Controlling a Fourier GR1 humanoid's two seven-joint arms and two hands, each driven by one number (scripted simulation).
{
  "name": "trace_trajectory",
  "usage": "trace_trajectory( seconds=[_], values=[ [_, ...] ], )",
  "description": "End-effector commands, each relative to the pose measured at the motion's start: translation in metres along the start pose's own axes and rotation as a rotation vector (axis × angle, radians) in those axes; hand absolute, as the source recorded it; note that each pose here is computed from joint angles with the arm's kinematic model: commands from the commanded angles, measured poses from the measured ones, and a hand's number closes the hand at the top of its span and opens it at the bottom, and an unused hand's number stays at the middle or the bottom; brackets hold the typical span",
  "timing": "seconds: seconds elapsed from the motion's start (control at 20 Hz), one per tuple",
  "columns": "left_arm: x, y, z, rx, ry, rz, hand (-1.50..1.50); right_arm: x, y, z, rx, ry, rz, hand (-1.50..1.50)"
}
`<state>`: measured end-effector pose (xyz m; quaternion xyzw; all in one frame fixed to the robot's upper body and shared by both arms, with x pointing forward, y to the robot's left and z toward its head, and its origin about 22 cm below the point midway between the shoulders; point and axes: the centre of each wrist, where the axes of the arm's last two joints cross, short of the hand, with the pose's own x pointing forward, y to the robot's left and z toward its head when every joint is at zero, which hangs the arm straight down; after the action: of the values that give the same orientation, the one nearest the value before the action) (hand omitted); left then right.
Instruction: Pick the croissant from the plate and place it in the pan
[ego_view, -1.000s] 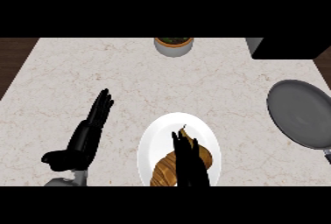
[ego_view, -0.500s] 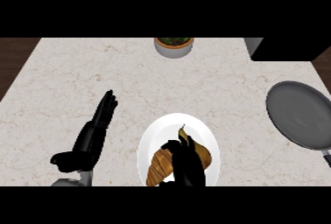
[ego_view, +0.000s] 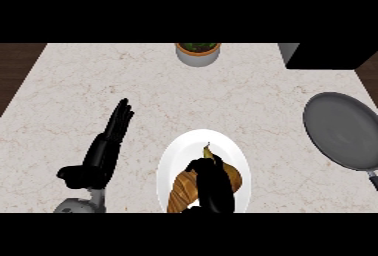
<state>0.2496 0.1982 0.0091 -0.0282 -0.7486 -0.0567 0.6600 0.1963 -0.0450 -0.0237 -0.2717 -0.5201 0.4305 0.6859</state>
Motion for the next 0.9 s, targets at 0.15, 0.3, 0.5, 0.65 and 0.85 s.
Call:
trace_trajectory(
  seconds=[0.15, 0.3, 0.5, 0.65, 0.85],
  values=[
    [-0.009, -0.014, 0.016, 0.009, -0.011, 0.014, 0.0, -0.024, -0.049, -0.035, -0.094, 0.063, 0.068, 1.5],
    [-0.009, 0.009, 0.01, 0.014, 0.005, -0.016, 0.0, -0.033, -0.079, -0.037, -0.115, 0.11, 0.118, 1.5],
    [0.003, -0.001, 0.01, 0.006, 0.0, -0.003, 0.0, -0.051, -0.099, -0.025, -0.314, 0.099, 0.139, 1.5],
    [-0.004, -0.001, -0.004, 0.031, 0.012, -0.009, 0.0, -0.039, -0.119, -0.006, -0.478, 0.084, 0.19, 1.5],
    [0.0, -0.002, 0.01, 0.017, -0.006, 0.002, 0.0, -0.031, -0.148, 0.009, -0.635, 0.05, 0.089, 1.5]
  ],
)
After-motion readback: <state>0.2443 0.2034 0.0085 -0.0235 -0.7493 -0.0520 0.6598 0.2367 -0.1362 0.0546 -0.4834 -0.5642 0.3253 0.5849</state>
